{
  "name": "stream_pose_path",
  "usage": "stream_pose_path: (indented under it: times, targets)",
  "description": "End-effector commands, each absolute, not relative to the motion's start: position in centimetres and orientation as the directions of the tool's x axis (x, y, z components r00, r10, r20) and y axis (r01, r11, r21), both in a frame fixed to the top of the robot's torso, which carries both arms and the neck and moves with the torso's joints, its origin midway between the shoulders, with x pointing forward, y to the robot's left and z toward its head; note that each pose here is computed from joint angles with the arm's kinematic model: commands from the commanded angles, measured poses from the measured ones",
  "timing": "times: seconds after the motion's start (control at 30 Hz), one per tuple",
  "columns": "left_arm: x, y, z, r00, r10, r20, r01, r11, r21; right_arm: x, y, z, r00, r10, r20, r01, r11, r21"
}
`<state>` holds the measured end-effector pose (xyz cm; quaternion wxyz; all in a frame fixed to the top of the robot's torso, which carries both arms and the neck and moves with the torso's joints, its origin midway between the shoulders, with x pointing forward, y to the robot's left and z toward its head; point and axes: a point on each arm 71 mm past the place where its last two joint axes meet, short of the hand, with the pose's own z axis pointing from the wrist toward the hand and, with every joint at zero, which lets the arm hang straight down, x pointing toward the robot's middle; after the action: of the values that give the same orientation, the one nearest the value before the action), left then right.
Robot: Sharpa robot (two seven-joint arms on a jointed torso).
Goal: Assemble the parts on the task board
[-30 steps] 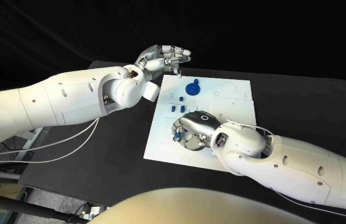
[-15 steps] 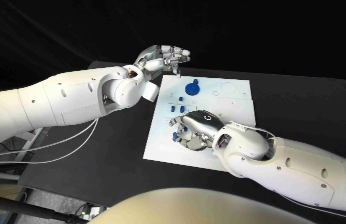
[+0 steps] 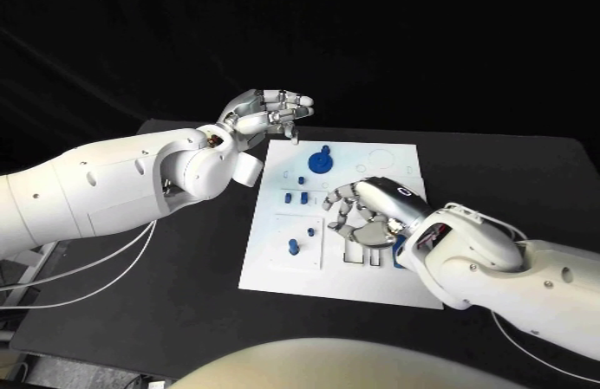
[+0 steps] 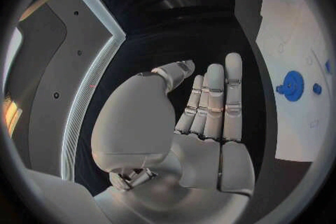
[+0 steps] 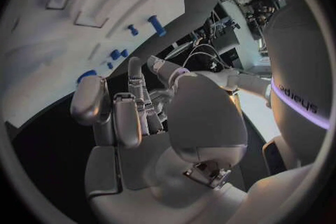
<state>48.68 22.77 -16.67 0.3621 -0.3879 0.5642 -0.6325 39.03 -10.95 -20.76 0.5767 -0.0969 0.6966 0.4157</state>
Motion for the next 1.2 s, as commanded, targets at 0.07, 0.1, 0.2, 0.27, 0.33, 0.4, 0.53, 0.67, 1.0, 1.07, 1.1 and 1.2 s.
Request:
stream_pose_path:
  times: [0.07,0.1,0.2,0.27,0.33,0.4,0.53,0.67,1.0,1.07,1.1,1.2]
  targets:
    - [48.7,23.0,-16.7,-0.447,-0.89,0.085,0.024,-0.106,-0.994,40.1,-15.2,-21.2,-0.484,0.47,-0.738,-0.345,0.673,0.654]
    - [48.7,23.1,-16.7,-0.445,-0.892,0.084,0.024,-0.106,-0.994,40.3,-16.1,-21.2,-0.491,0.479,-0.728,-0.312,0.683,0.66]
    - [48.8,23.4,-16.8,-0.44,-0.894,0.081,0.026,-0.103,-0.994,40.3,-19.4,-21.3,-0.498,0.505,-0.705,-0.21,0.718,0.663]
    - [48.8,23.5,-16.8,-0.438,-0.895,0.081,0.026,-0.102,-0.994,40.2,-21.0,-21.5,-0.492,0.51,-0.705,-0.168,0.739,0.652]
    - [48.8,23.5,-16.9,-0.438,-0.896,0.08,0.026,-0.102,-0.994,39.9,-22.1,-21.6,-0.479,0.503,-0.719,-0.147,0.762,0.631]
    - [48.8,23.5,-16.9,-0.438,-0.895,0.08,0.026,-0.102,-0.994,39.7,-22.8,-21.7,-0.465,0.493,-0.735,-0.139,0.78,0.611]
    - [48.8,23.5,-16.9,-0.44,-0.895,0.08,0.026,-0.102,-0.994,39.3,-23.9,-21.8,-0.44,0.468,-0.767,-0.125,0.814,0.568]
    - [48.8,23.5,-17.0,-0.442,-0.894,0.079,0.026,-0.101,-0.995,38.7,-24.2,-22.1,-0.424,0.422,-0.802,-0.125,0.849,0.513]
    - [48.7,23.6,-17.0,-0.442,-0.894,0.075,0.029,-0.098,-0.995,37.9,-23.2,-22.9,-0.419,0.329,-0.846,-0.152,0.894,0.423]
    - [48.7,23.7,-17.0,-0.441,-0.894,0.074,0.029,-0.097,-0.995,37.7,-22.9,-23.0,-0.418,0.318,-0.851,-0.163,0.895,0.415]
    - [48.7,23.7,-17.0,-0.441,-0.895,0.074,0.029,-0.097,-0.995,37.7,-22.7,-23.1,-0.417,0.314,-0.853,-0.169,0.895,0.412]
    - [48.6,23.8,-16.9,-0.439,-0.895,0.073,0.03,-0.096,-0.995,37.4,-22.2,-23.1,-0.416,0.301,-0.858,-0.189,0.894,0.405]
